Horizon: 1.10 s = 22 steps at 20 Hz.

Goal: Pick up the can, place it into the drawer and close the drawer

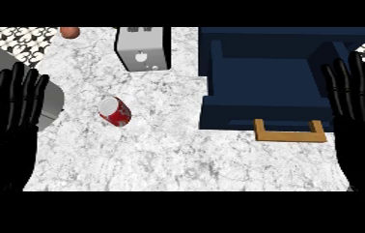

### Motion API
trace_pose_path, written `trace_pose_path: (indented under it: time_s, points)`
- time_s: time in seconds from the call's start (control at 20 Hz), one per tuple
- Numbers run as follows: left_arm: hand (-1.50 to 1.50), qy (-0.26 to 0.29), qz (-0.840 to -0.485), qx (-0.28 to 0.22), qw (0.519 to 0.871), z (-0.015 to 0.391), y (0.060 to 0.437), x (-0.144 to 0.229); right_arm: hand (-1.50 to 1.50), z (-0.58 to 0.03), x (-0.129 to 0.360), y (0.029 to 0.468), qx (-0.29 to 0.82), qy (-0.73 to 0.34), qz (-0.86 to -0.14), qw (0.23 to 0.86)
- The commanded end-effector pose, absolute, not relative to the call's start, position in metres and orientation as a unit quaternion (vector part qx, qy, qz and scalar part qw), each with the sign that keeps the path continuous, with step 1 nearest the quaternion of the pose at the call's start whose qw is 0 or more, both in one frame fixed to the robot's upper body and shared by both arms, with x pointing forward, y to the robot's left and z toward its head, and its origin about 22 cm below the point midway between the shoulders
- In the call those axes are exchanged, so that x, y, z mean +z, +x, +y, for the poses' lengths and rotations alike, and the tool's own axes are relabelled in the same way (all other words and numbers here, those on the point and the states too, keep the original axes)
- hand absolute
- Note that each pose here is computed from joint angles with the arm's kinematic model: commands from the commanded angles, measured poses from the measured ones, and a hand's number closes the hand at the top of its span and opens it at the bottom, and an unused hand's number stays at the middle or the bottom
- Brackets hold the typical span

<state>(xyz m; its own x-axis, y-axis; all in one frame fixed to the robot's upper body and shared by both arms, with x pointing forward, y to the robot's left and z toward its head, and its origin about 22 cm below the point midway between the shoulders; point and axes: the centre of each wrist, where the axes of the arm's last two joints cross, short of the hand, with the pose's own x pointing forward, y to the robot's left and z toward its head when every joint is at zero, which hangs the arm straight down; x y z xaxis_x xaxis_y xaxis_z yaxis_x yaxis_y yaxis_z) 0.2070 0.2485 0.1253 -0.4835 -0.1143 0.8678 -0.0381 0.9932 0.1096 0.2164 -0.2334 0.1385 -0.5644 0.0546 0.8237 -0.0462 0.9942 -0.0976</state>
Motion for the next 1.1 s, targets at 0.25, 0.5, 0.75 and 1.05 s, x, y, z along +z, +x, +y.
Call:
trace_pose_path:
  time_s: [0.25,0.5,0.75,1.05]
  points:
    - [-1.50,0.210,-0.844,0.081,0.487,0.228,0.207,0.118,-1.50,-0.248,0.136,0.212,0.022,-0.022,-0.872,0.489]
    - [-1.50,0.232,-0.715,0.211,0.625,0.234,0.204,0.091,-1.50,-0.249,0.117,0.203,-0.029,-0.064,-0.784,0.617]
    - [-1.50,0.243,-0.707,0.211,0.629,0.224,0.186,0.111,-1.50,-0.270,0.106,0.198,-0.026,-0.070,-0.777,0.625]
    - [-1.50,0.244,-0.707,0.204,0.631,0.196,0.215,0.111,-1.50,-0.274,0.098,0.194,-0.030,-0.071,-0.781,0.620]
